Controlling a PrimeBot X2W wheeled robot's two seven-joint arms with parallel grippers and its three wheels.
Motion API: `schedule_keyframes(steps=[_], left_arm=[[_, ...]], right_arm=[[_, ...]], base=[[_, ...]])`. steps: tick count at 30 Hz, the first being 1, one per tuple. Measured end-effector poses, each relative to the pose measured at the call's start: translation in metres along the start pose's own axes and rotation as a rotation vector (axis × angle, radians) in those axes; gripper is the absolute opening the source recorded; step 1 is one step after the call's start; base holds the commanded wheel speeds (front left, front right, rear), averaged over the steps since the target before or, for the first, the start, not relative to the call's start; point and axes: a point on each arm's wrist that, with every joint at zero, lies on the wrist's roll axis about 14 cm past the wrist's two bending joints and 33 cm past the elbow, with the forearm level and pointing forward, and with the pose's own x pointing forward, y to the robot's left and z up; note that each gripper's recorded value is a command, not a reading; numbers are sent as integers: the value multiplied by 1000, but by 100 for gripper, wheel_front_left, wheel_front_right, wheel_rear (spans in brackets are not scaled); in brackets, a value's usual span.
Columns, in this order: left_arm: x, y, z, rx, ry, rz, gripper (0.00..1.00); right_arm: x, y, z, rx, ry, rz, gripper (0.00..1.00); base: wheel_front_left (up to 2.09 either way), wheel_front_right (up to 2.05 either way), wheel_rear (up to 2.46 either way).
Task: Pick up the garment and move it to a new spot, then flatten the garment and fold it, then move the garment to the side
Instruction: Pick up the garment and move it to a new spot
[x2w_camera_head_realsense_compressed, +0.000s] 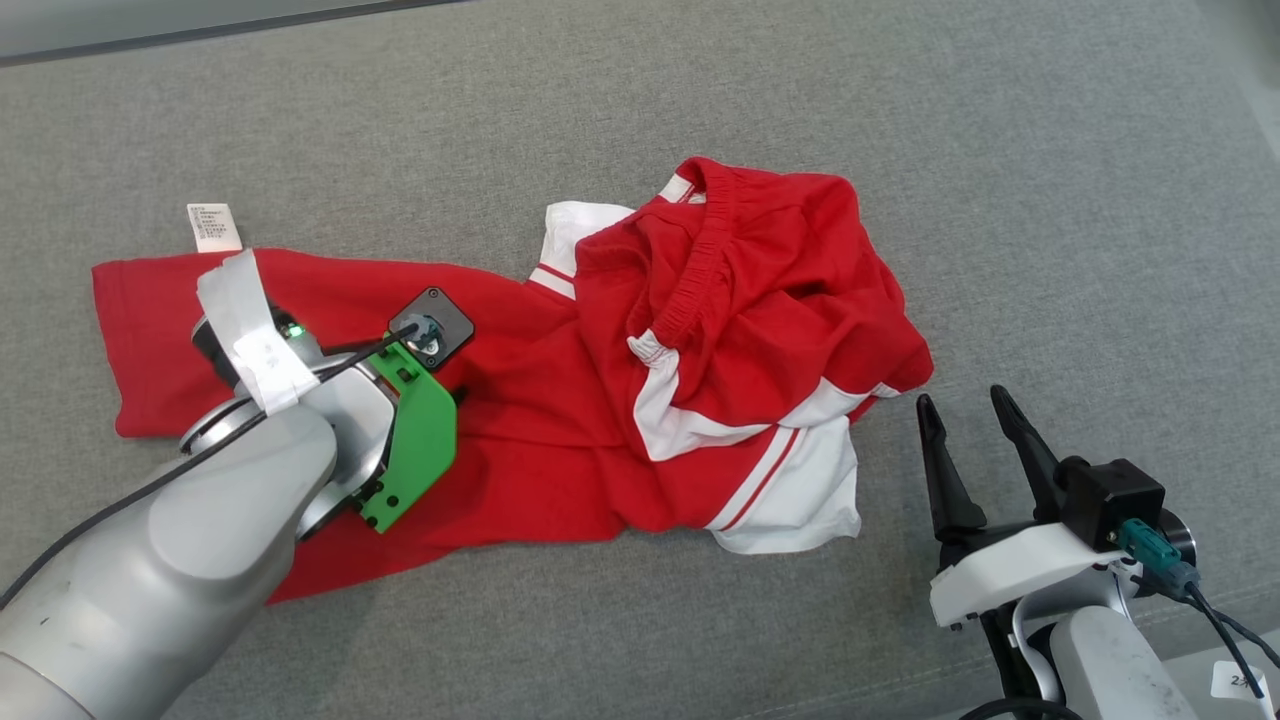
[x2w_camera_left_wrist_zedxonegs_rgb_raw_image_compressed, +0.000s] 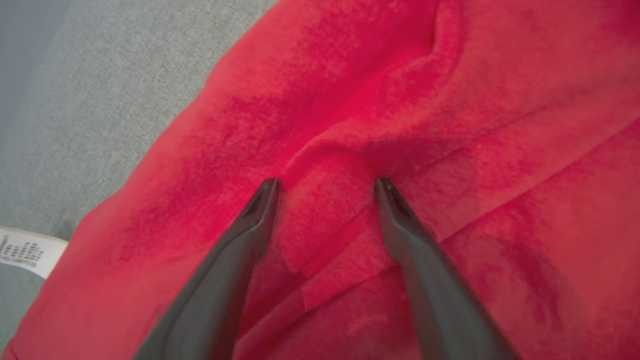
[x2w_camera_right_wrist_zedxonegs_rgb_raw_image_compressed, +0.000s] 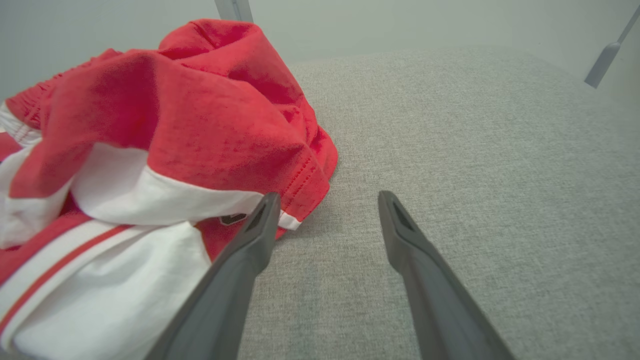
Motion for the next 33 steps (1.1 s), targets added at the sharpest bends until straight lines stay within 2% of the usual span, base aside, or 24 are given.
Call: schedule_keyframes(steps=[2, 3, 8, 11, 12, 18, 21, 28, 33], left_arm=[[3, -3, -5, -9, 21, -10, 100], [3, -3, -6, -32, 19, -15, 0], [-5, -26, -2, -73, -1, -88, 0], [-20, -24, 9, -128, -66, -101, 0], [-35, -17, 25, -177, -138, -99, 0], [-101, 30, 61, -318, -361, -6, 0], [-136, 56, 57, -365, -408, 81, 0], [-217, 135, 29, -508, -499, 371, 0], [-259, 192, -33, -599, -423, 644, 0]], right_arm=[[-1, -2, 0, 0, 0, -4, 100], [-1, -2, 0, 1, 0, -5, 100], [-3, -6, 2, 6, -6, -20, 100], [-6, -5, 0, 4, 1, -17, 100], [-7, -2, -1, 4, 2, -8, 100], [-3, 12, 8, 7, -25, 33, 100], [-3, 19, 6, 11, -21, 53, 100], [4, 31, 4, 14, -15, 87, 100], [12, 36, 0, 16, -6, 103, 100]], base=[[0, 0, 0], [0, 0, 0], [0, 0, 0], [0, 0, 0], [0, 0, 0], [0, 0, 0], [0, 0, 0], [0, 0, 0], [0, 0, 0]])
